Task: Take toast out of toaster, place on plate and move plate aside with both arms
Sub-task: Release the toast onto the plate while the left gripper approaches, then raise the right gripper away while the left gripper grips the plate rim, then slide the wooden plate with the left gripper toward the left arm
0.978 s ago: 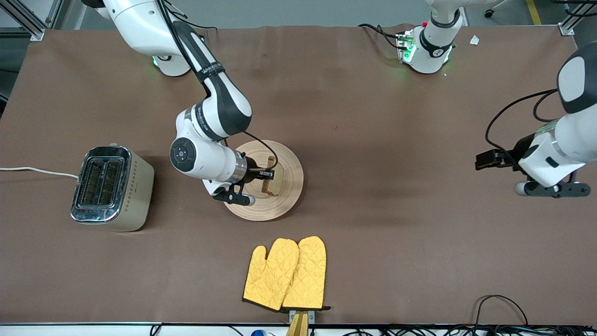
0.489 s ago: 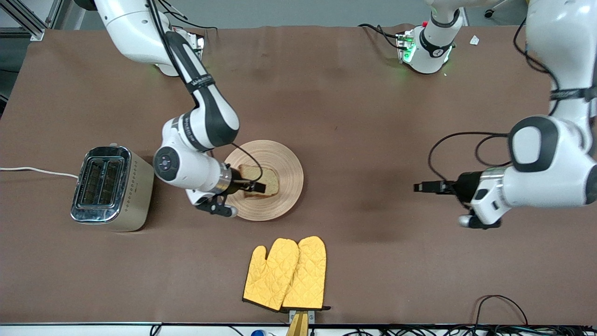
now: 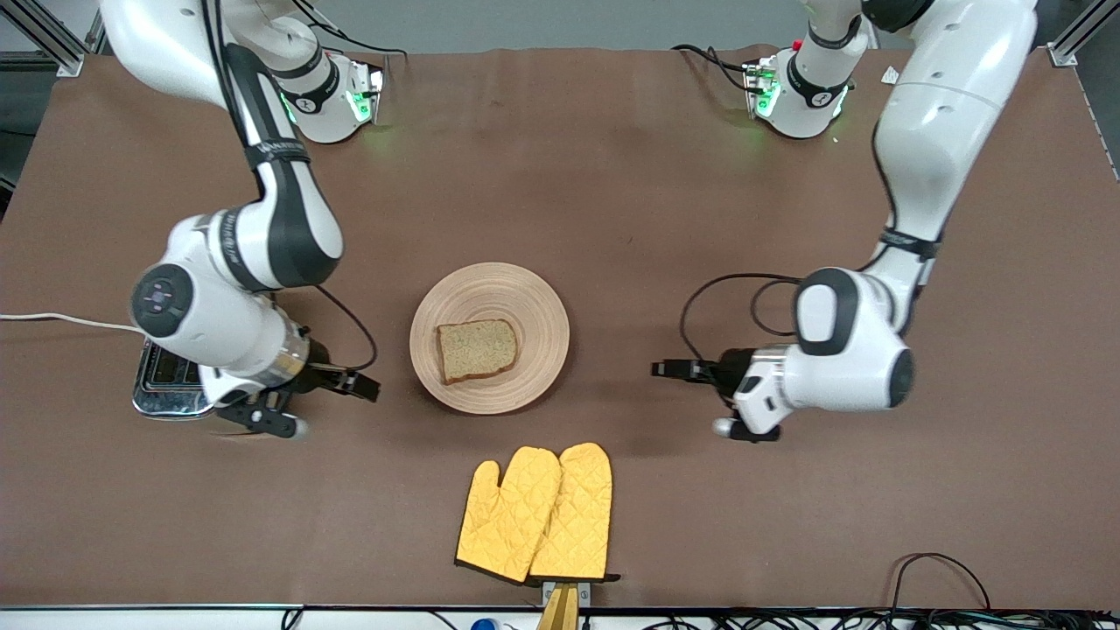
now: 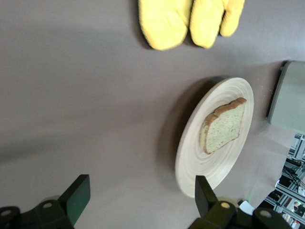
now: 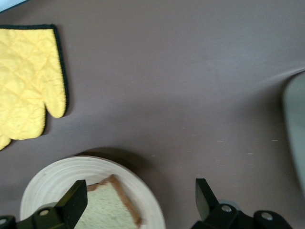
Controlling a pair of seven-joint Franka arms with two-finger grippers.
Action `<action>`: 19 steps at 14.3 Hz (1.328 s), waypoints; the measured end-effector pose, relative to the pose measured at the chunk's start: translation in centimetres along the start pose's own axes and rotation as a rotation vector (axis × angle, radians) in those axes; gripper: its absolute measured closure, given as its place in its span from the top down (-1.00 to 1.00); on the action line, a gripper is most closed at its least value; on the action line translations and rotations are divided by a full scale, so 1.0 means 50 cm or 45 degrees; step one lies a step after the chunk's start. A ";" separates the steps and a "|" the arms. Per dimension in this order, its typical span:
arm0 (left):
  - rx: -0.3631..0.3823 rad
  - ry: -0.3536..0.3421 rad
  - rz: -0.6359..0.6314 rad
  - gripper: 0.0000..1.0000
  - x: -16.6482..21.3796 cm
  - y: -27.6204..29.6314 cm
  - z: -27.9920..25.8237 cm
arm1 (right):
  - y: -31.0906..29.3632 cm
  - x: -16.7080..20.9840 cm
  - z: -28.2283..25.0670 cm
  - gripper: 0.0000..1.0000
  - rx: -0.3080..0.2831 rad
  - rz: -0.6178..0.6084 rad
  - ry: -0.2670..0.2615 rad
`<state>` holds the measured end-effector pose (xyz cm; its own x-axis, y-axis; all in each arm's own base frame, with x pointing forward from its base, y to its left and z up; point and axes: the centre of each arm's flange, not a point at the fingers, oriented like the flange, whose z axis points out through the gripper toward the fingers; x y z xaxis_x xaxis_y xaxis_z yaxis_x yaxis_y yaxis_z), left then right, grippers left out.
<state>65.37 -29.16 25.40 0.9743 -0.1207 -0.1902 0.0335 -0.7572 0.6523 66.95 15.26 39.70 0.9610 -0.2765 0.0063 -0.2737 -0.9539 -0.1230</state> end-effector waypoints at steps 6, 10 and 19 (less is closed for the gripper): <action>-0.052 -0.051 0.072 0.10 -0.035 0.047 0.194 | 0.143 -0.029 -0.231 1.00 -0.108 -0.076 0.064; -0.230 -0.070 0.057 0.00 -0.039 0.013 0.256 | 0.234 -0.095 -0.360 1.00 -0.066 -0.057 0.059; -0.318 -0.131 0.023 -0.29 -0.075 0.021 0.354 | 0.277 -0.203 -0.501 1.00 -0.137 -0.288 0.050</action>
<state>57.83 -40.85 13.82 0.9478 -0.2073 -0.2421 0.0825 -0.5741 0.8146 52.38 1.94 62.81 0.9965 -0.0569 0.0607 -0.0565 -0.9984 -0.0078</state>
